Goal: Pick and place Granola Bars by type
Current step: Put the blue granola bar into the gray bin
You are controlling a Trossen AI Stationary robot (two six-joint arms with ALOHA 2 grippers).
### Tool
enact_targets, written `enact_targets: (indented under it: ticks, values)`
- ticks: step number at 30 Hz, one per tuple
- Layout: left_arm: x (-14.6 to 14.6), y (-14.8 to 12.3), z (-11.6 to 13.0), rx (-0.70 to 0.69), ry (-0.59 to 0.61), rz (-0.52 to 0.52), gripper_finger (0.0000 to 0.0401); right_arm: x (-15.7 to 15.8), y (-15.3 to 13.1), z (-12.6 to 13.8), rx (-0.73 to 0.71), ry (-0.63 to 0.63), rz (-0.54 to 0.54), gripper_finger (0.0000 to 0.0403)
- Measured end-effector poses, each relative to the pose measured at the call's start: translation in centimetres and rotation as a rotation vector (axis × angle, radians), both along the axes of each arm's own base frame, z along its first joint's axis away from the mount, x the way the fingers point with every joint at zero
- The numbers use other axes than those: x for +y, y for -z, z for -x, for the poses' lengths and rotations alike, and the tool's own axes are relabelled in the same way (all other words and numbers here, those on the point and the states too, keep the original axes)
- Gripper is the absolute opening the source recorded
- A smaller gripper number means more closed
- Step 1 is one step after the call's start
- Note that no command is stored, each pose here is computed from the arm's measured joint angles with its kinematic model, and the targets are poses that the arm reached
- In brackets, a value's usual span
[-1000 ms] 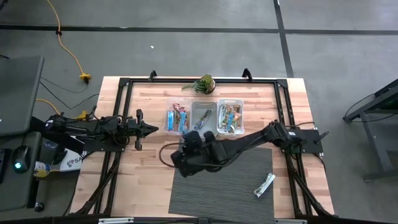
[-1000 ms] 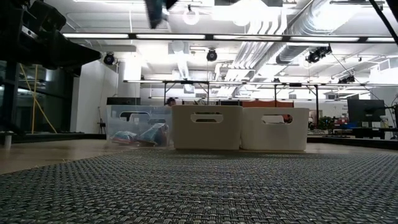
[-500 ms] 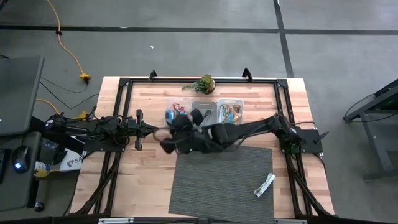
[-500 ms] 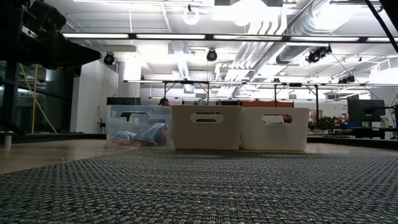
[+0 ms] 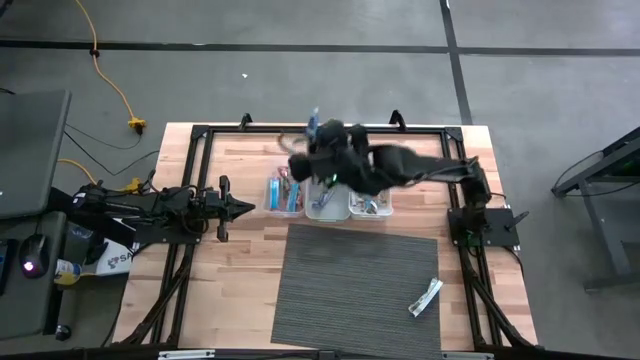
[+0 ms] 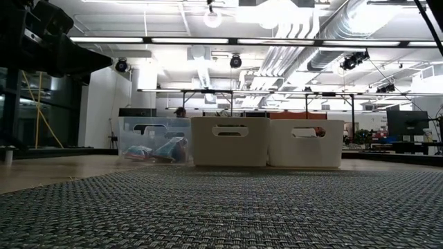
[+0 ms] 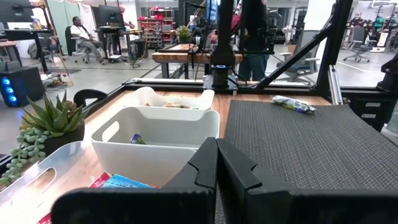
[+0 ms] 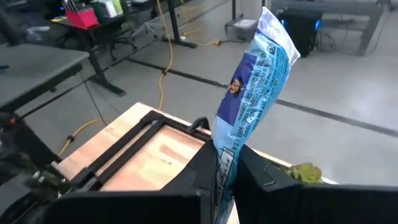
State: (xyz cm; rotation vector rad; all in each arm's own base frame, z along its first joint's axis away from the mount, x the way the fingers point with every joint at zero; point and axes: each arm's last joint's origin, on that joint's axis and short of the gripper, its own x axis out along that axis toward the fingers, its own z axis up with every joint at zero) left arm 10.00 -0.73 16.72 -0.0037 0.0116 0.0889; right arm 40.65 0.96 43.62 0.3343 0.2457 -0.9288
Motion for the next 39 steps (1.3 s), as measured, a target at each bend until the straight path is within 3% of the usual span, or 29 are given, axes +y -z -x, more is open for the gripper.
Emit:
enact_targets:
  ticks: [6,12,17,32,39]
  values:
    - [0.0,0.0,0.0,0.000,-0.001,0.000,0.0000,-4.3,0.2,1.1,0.035,-0.004,-0.158,0.0019]
    - [0.0,0.0,0.0,0.000,-0.001,0.000,0.0000,-7.9,3.5,1.1,0.154,0.049,-0.413,0.0019]
    - [0.0,0.0,0.0,0.000,0.000,0.000,0.0000,-9.1,6.4,0.3,0.240,0.114,-0.556,0.0019]
    - [0.0,0.0,0.0,0.000,0.000,0.000,0.0000,-8.5,17.1,-4.8,0.505,0.131,-0.773,0.0019]
    - [0.0,0.0,0.0,0.000,0.000,0.000,0.0000,-7.8,21.2,-5.6,0.633,0.196,-0.816,0.0019]
